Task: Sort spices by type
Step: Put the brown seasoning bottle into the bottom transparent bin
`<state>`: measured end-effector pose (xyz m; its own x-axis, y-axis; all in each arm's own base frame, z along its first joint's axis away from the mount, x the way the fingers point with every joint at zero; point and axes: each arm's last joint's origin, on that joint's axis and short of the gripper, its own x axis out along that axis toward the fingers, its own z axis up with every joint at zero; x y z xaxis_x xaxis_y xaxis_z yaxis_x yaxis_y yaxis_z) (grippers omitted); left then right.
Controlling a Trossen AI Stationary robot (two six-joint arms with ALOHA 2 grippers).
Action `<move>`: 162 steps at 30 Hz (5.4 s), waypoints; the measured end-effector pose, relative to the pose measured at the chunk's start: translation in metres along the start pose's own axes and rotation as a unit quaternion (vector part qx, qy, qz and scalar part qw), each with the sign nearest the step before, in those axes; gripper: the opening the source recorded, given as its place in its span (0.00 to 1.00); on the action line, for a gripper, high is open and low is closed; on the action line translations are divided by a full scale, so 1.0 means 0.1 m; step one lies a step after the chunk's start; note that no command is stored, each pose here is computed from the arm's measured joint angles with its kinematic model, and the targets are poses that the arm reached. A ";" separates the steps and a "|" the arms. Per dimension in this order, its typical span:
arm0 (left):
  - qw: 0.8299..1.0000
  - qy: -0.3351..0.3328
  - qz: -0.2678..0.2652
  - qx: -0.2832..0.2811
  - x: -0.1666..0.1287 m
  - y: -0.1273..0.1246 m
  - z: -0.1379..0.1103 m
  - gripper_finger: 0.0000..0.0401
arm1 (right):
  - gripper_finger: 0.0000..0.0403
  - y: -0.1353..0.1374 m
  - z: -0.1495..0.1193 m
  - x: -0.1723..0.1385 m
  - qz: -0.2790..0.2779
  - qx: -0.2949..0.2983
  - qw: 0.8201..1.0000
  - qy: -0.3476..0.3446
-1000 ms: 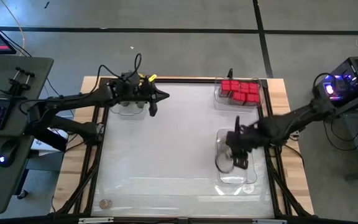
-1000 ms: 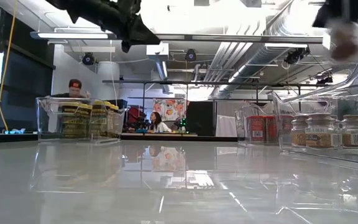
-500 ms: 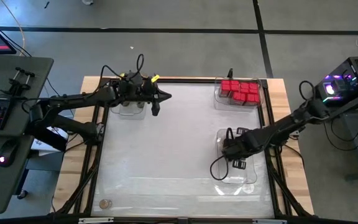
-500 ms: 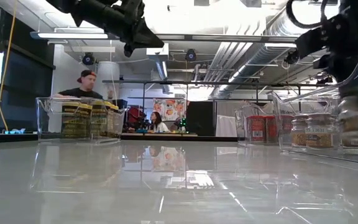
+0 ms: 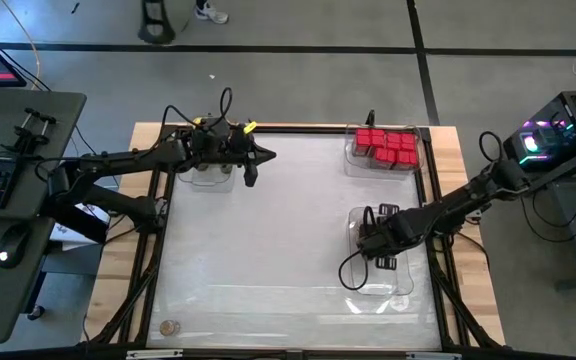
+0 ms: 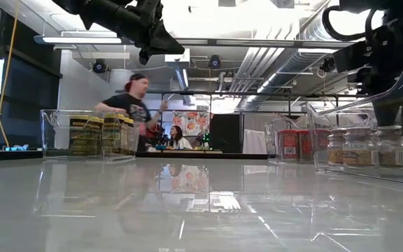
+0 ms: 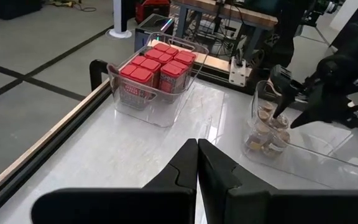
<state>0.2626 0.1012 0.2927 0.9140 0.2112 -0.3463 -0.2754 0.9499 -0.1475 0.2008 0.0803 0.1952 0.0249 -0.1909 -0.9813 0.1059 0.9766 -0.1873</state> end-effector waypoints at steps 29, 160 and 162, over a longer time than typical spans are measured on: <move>0.958 0.276 -0.078 -0.007 -0.59 -0.83 -0.51 0.00 | 0.49 -0.46 0.72 -0.72 -0.085 0.226 0.934 -0.264; 0.995 0.010 0.029 -0.097 -1.06 -1.49 -0.52 0.00 | 0.53 -0.63 1.90 0.47 0.115 -0.052 0.985 -0.115; 0.995 0.016 0.033 -0.092 -1.06 -1.48 -0.53 0.00 | 0.43 -0.64 1.90 0.45 0.108 -0.048 0.987 -0.111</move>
<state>0.1912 -0.0742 0.3020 0.8835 0.2613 -0.3888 -0.3863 0.8759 -0.2891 0.3839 -0.0092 0.1711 0.2555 0.0158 -0.9667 -0.0207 0.9997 0.0108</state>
